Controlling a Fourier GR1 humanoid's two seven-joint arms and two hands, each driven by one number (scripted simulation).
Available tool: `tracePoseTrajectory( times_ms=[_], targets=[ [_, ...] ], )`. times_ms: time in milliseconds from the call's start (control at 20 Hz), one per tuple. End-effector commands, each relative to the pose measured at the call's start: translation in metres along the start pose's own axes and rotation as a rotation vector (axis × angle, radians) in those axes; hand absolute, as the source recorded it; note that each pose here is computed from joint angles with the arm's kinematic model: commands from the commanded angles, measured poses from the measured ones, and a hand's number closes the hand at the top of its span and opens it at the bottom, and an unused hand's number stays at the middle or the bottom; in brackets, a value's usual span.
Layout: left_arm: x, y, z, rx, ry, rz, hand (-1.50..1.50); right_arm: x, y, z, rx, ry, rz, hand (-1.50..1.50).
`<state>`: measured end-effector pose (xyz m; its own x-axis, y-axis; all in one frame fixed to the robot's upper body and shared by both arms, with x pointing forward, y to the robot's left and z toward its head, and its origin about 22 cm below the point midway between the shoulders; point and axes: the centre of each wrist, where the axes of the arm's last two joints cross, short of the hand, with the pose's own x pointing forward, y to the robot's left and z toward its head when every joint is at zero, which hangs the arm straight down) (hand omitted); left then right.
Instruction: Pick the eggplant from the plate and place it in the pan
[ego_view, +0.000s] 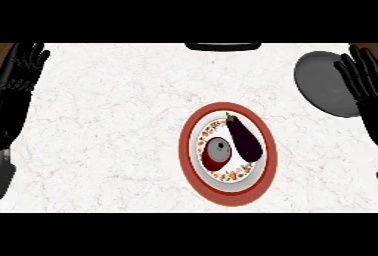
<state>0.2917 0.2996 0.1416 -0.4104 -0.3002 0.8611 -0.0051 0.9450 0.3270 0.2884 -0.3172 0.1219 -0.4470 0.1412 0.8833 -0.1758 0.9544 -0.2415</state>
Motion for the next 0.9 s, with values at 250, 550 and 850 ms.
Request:
tracePoseTrajectory(
  times_ms=[250,550,850],
  targets=[
    [-0.033,-0.034,0.007,0.023,0.185,0.123,0.00,-0.028,0.066,-0.011,0.832,0.305,0.037,1.50],
    [-0.062,-0.031,0.025,0.111,0.364,0.155,0.00,-0.015,0.016,-0.050,0.719,-0.011,0.337,-1.50],
    [-0.065,-0.050,0.014,0.130,0.372,0.156,0.00,0.038,-0.029,-0.106,0.843,-0.046,0.505,-1.50]
  ],
)
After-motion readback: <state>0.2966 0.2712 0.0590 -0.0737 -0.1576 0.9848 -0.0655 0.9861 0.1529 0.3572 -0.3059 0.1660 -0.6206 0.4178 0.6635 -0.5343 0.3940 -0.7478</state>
